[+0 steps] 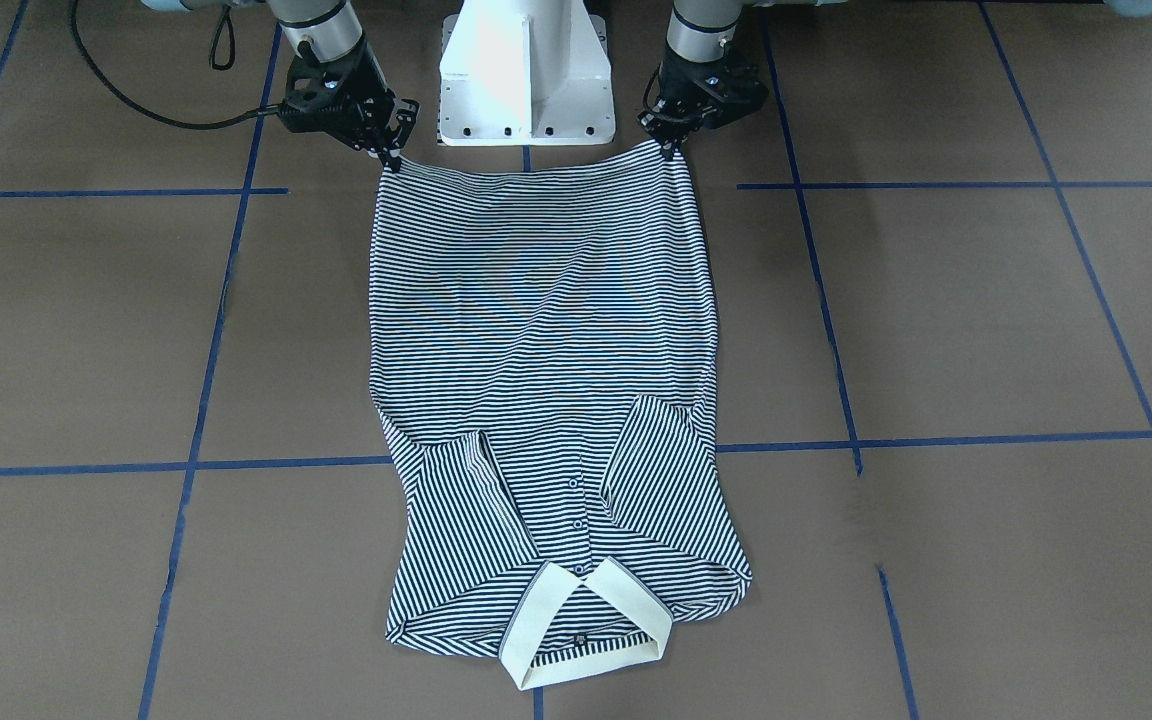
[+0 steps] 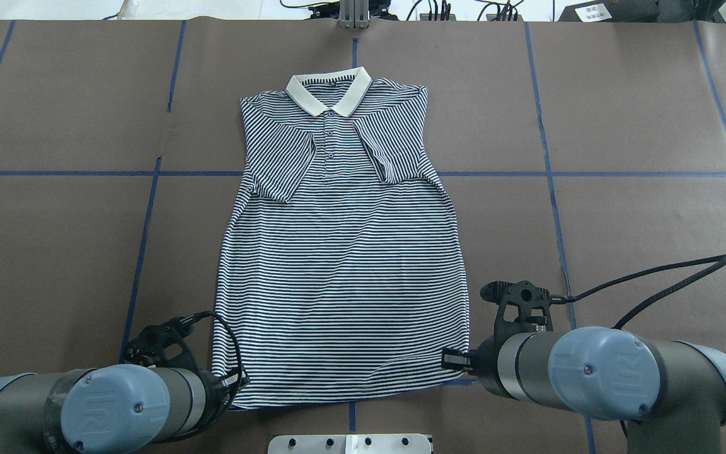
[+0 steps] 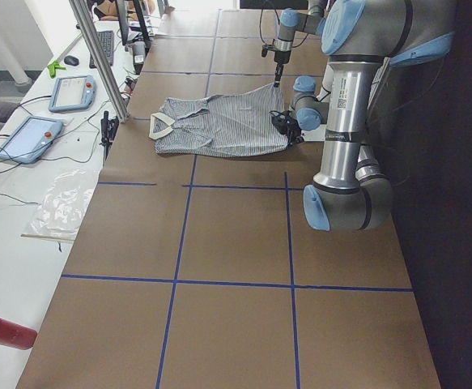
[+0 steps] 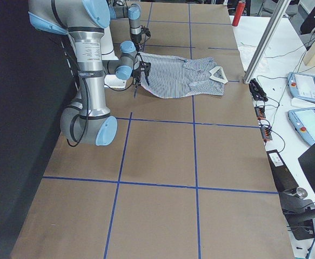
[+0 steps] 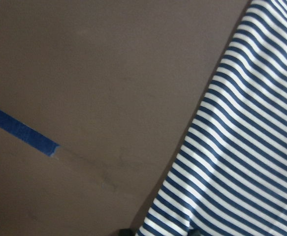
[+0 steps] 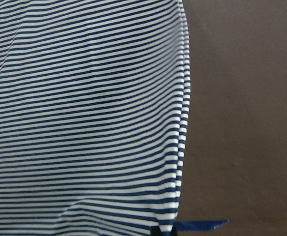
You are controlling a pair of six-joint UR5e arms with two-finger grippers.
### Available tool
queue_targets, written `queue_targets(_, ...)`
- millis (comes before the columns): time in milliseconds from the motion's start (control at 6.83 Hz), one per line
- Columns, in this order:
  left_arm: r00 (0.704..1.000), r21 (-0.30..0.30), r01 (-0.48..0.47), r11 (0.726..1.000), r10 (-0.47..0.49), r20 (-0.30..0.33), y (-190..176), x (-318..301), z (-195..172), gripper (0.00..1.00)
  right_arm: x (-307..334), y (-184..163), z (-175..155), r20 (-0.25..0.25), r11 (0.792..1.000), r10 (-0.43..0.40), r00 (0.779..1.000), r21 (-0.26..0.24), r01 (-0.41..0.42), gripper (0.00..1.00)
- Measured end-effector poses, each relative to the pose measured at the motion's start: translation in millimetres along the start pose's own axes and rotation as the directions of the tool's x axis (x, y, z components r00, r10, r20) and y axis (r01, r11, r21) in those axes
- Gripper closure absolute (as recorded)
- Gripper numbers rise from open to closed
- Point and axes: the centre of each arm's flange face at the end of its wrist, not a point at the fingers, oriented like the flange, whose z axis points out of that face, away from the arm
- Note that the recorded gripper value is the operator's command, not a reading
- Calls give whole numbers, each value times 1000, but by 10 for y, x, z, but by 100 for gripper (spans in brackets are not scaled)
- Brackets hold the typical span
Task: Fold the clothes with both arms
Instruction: 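Grasp both hem corners and lift them off the table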
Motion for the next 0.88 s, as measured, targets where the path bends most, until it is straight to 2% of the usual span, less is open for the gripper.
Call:
queue_targets(146,1000,-10,-8,1000,8,-2,57,-10,-223,100,-51,251,-245,4,999,-21,1000,-47,21,100)
queue_targets(439,999,-63,-49,997,49,-5,329,-100,-649,100,-65,637,-785,-18,990,-48,999,-130,45,100)
queue_targets(586,998,-89,-69,994,69,-6,445,-157,-823,100,-41,663,-965,-28,987,-49,998,-152,44,100)
queue_targets(879,997,-102,-78,992,75,-28,441,-160,-1030,100,-4,425,-1105,-33,990,-41,999,-139,36,100)
